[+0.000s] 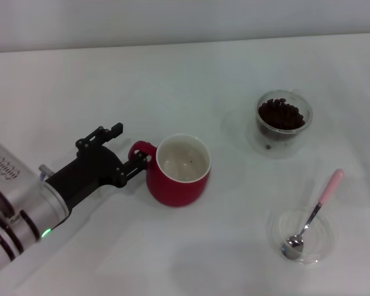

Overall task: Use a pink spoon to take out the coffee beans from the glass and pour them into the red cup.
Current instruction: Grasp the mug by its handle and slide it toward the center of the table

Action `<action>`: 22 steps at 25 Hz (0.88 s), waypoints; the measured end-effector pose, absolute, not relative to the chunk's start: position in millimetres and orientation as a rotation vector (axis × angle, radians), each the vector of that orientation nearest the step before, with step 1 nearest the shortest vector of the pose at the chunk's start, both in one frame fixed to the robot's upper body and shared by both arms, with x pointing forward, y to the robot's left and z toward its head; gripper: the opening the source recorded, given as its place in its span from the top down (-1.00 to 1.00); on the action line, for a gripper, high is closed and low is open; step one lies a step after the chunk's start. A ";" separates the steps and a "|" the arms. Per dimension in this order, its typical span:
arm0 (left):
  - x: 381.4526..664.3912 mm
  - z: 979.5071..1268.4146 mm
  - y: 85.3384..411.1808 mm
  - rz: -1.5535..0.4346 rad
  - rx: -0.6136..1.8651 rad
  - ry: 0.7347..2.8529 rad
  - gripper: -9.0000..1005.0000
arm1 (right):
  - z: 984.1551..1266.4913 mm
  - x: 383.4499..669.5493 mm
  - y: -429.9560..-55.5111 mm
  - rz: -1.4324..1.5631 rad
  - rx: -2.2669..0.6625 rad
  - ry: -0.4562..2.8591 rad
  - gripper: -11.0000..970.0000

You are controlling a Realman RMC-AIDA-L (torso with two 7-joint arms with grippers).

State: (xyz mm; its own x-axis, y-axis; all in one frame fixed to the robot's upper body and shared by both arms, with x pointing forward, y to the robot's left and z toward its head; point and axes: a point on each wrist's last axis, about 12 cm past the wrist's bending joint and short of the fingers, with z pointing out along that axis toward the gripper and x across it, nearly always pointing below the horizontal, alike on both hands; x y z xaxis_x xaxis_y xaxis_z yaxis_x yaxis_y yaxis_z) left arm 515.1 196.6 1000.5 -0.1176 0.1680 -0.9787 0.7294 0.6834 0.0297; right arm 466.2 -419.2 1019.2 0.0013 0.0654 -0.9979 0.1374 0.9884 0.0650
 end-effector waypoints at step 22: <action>500.6 991.7 199.5 -0.585 0.776 1.678 -0.42 | 1017.3 461.5 -420.6 -0.059 0.164 1.579 -0.67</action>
State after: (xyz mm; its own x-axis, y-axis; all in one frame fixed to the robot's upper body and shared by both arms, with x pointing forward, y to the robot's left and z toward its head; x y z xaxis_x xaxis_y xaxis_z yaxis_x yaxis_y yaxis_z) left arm 500.6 199.5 991.7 -0.1425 0.1895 -0.9715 0.7523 0.6586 0.0182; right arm 461.5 -420.6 1017.3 -0.0070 0.0677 -0.9977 0.1416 0.9877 0.0660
